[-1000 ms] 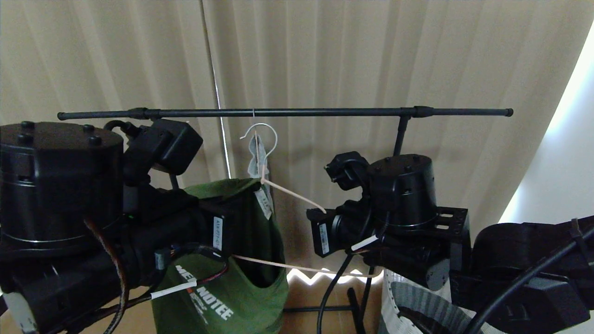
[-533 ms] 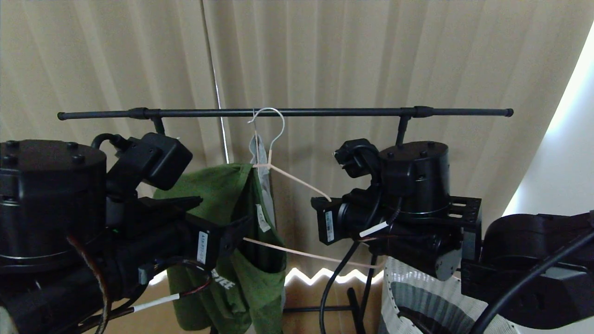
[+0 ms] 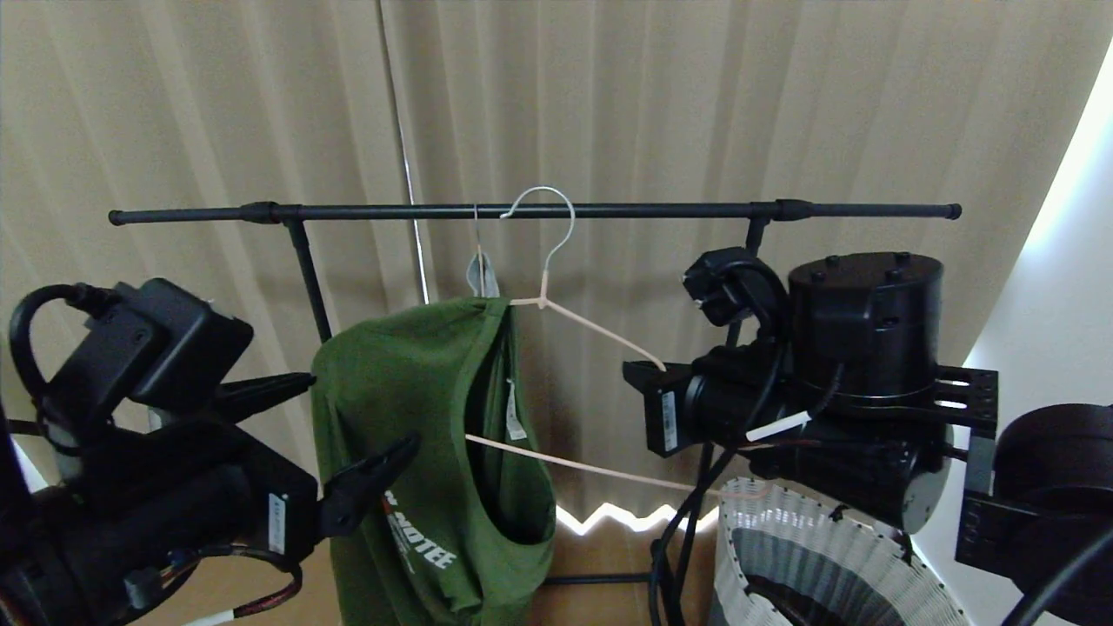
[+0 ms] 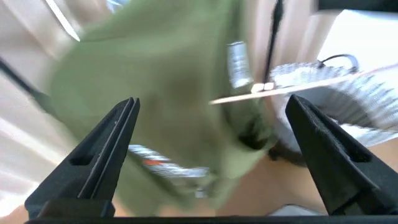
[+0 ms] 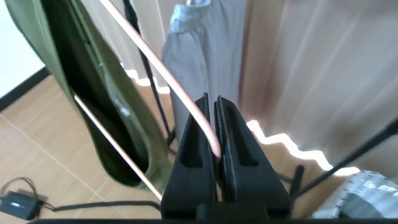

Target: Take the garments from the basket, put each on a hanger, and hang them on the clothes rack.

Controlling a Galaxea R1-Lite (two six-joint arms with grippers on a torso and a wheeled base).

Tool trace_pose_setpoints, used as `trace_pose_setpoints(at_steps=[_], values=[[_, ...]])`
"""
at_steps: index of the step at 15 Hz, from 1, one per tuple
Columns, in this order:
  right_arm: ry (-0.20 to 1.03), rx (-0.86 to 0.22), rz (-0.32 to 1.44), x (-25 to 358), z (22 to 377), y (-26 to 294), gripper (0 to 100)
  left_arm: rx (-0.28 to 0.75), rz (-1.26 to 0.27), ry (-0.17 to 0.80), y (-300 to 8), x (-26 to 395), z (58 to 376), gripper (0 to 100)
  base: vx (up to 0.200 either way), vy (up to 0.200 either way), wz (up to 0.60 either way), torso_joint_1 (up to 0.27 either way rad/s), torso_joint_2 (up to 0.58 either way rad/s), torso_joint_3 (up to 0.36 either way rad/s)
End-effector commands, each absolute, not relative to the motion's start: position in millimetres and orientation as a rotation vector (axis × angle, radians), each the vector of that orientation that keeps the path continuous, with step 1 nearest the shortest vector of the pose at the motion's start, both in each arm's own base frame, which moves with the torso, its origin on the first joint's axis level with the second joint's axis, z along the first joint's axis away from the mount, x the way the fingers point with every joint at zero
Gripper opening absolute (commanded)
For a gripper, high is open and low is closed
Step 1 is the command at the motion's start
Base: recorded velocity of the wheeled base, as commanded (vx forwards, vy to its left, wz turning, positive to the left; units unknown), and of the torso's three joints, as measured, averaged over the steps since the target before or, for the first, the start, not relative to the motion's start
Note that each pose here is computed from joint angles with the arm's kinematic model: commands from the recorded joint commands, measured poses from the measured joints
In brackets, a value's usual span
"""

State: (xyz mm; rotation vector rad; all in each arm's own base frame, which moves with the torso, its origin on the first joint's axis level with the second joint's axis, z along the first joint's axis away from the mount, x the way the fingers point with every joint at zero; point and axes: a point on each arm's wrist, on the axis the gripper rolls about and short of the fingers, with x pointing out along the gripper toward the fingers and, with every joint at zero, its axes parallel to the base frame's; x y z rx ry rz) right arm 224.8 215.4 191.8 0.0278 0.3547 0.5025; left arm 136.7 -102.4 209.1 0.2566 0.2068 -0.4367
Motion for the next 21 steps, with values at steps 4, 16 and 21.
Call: trace_pose_setpoints(at_steps=[4,16,21], values=[[0.319,0.020,0.454,202.1,190.5,168.6,0,0.312,-0.444,0.035,-73.8,138.6,218.8,100,0.000,0.000,0.00,0.000,0.00,0.000],[0.252,-0.025,0.505,193.6,186.1,148.7,0,0.598,-0.697,-0.069,-103.8,190.4,230.1,100,0.000,0.000,0.00,0.000,0.00,0.000],[0.254,-0.067,0.576,190.5,181.3,154.2,0,0.644,-0.823,-0.089,-116.5,196.4,222.5,100,0.000,0.000,0.00,0.000,0.00,0.000]])
